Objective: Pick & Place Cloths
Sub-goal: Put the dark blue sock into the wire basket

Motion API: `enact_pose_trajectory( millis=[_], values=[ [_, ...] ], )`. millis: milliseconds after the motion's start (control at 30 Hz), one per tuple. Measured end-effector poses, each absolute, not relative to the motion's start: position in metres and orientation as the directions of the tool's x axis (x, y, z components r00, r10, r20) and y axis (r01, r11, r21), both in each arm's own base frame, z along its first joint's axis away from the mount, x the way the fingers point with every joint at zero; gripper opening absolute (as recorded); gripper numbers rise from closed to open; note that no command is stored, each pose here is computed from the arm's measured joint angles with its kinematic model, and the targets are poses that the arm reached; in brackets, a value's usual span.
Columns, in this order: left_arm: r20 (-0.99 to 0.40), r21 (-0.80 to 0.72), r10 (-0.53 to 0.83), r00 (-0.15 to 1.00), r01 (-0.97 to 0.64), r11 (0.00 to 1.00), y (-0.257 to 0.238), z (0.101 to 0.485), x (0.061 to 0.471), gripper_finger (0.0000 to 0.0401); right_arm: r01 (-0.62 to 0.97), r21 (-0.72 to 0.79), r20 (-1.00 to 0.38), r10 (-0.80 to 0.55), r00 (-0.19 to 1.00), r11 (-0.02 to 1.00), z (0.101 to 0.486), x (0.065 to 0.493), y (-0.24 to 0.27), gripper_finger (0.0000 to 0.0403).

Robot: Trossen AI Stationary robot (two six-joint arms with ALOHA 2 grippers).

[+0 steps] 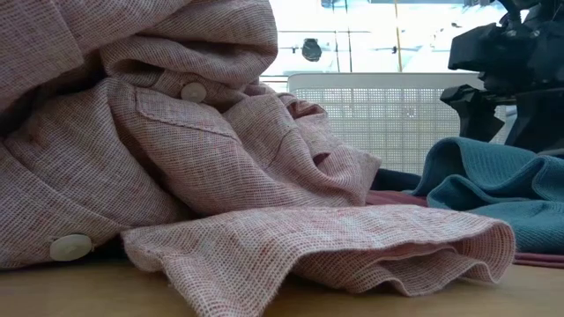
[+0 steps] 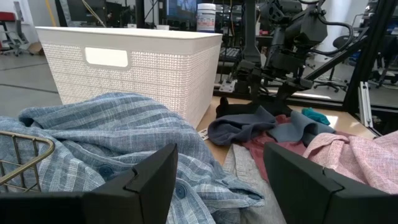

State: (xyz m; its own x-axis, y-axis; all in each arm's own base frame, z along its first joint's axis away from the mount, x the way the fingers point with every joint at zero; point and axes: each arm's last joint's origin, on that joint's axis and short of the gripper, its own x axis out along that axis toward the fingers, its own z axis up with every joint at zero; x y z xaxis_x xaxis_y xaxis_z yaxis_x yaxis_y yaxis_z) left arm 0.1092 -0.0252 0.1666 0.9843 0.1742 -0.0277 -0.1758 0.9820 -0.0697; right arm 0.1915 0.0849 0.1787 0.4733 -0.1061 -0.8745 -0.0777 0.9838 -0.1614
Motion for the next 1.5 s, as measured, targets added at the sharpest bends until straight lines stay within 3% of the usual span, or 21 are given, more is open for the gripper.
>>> enact_pose_trajectory(
  millis=[333,900,1500],
  values=[
    [-0.027,-0.070,0.174,0.984,-0.176,0.982,-0.025,0.167,0.109,0.0244,-0.032,-0.137,-0.874,-0.106,0.474,0.990,0.179,0.192,0.085,0.0239],
    [-0.027,-0.070,0.174,0.984,-0.176,0.982,-0.025,0.167,0.109,0.0244,-0.038,-0.149,-0.878,-0.115,0.465,0.988,0.159,0.183,0.081,0.0188],
    [-0.028,-0.070,0.174,0.984,-0.176,0.982,-0.025,0.167,0.109,0.0244,-0.059,-0.137,-0.887,-0.096,0.452,0.989,0.158,0.183,0.080,0.0050]
  ],
)
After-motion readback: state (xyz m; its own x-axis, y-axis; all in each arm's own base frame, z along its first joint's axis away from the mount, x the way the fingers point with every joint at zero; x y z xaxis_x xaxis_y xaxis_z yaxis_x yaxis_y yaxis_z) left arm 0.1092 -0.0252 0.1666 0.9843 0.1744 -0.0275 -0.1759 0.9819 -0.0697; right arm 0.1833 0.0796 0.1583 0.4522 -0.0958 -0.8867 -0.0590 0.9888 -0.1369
